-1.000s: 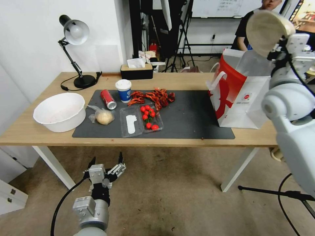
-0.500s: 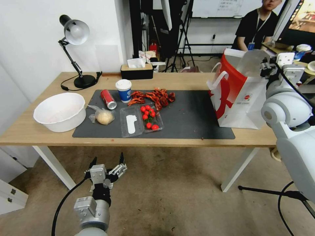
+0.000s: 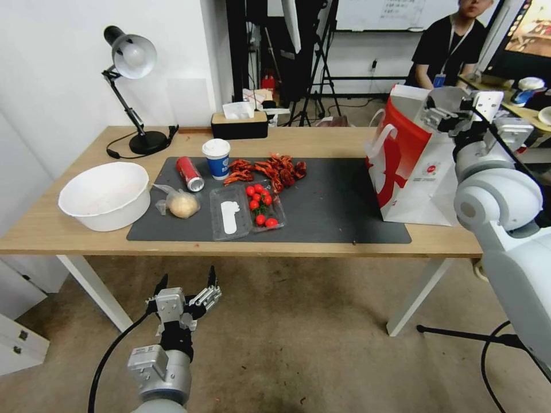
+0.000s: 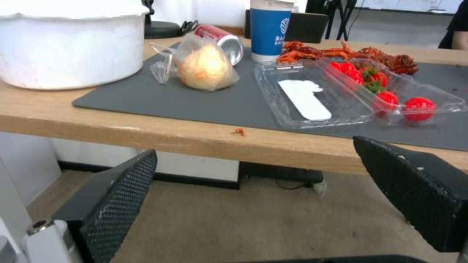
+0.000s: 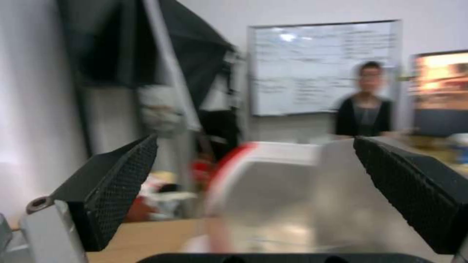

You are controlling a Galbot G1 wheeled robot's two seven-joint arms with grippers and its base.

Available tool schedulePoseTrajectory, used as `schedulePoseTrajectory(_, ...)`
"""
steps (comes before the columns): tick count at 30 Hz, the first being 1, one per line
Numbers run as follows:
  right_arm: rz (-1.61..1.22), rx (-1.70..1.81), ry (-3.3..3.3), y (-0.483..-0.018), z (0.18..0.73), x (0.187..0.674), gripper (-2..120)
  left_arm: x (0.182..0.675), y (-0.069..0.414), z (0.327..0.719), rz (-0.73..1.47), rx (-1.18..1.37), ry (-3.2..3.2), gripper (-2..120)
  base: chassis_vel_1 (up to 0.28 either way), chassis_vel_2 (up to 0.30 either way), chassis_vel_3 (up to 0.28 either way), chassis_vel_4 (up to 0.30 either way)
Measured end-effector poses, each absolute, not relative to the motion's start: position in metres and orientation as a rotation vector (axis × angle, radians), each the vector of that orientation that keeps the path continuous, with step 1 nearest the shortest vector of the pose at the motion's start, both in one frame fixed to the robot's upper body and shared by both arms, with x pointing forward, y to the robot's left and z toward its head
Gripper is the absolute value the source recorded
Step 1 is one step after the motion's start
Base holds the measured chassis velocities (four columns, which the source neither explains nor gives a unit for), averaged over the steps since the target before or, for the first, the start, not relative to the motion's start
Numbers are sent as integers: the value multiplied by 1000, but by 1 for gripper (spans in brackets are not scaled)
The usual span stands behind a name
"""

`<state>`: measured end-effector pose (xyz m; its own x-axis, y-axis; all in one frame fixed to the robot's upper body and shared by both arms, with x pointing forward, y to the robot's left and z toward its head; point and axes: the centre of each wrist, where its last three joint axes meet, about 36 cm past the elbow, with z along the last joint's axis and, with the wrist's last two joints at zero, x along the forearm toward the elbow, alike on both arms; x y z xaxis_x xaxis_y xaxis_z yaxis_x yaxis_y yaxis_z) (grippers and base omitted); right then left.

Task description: Pick up the trash from the table and place it into the takeout bag.

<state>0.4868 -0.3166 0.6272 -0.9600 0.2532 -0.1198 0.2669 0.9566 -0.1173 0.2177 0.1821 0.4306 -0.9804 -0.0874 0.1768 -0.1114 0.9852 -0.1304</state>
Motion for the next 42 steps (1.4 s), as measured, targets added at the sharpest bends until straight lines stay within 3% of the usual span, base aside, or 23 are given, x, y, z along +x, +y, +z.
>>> schedulePoseTrajectory(2, -173, 356, 2990, -315, 627, 485, 100, 218, 182, 431, 208, 150, -2960, 100, 0, 0, 0, 0)
schedulePoseTrajectory(5, 88, 45, 2927, -308, 615, 462, 100, 217, 182, 429, 207, 157, -2970, 100, 0, 0, 0, 0)
schedulePoseTrajectory(13, 84, -329, 2787, -300, 564, 408, 100, 217, 181, 426, 213, 156, -2972, 100, 0, 0, 0, 0)
schedulePoseTrajectory(22, -47, -345, 2824, -298, 523, 349, 100, 218, 181, 424, 214, 154, -2975, 100, 0, 0, 0, 0)
schedulePoseTrajectory(30, 23, -189, 2953, -297, 432, 274, 100, 218, 181, 425, 213, 144, -2976, 100, 0, 0, 0, 0)
schedulePoseTrajectory(42, 15, -93, 3050, -284, 376, 237, 100, 218, 181, 419, 210, 144, -2967, 100, 0, 0, 0, 0)
